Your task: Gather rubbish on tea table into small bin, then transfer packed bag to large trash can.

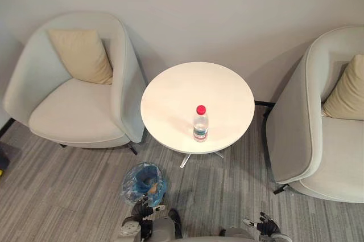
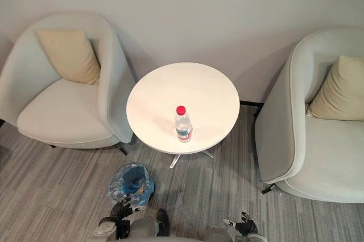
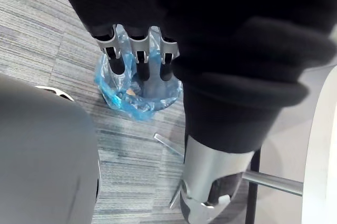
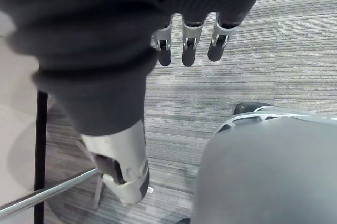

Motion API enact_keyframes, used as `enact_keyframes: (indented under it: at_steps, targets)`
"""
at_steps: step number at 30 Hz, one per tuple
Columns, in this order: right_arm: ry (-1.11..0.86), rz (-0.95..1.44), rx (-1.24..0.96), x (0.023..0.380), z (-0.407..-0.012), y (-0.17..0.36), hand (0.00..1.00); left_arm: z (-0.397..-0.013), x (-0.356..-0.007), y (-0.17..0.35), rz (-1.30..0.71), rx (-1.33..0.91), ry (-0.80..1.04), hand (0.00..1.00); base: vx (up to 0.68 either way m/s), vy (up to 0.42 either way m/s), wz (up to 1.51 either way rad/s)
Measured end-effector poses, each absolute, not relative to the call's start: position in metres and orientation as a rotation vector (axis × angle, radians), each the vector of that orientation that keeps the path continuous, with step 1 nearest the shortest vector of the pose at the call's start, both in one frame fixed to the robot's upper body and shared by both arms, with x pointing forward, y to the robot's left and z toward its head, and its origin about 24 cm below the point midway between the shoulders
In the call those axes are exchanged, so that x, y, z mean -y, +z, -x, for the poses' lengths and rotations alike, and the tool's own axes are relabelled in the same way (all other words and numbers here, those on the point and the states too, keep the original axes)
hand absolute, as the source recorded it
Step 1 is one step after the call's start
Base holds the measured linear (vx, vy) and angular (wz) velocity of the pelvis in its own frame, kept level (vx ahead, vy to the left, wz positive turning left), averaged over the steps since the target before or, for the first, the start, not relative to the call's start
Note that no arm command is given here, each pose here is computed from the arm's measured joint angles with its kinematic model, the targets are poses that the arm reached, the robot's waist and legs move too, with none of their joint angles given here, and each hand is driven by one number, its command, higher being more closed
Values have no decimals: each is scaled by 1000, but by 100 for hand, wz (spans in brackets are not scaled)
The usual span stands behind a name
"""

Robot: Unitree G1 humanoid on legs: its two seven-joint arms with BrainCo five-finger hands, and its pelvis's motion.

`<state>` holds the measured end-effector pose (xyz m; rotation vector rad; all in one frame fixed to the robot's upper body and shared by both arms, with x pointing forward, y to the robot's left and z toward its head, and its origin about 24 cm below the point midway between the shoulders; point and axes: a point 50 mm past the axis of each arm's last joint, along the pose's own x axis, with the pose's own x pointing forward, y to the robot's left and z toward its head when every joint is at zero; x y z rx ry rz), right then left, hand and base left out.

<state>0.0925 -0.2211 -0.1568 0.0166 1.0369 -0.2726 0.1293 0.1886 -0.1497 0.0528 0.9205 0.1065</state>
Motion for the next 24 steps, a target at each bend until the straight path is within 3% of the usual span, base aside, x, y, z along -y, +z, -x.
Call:
enact_keyframes:
  at_steps: [8,24]
  targets:
    - [-223,17,-1024,217,-101,-156,0,-125,-189,-151,-90,-937,71,0,118,81,-2]
    - [-208,92,-1078,226,-86,-158,0,-116,-182,-155,-62,-966,72,0,80,-75,34]
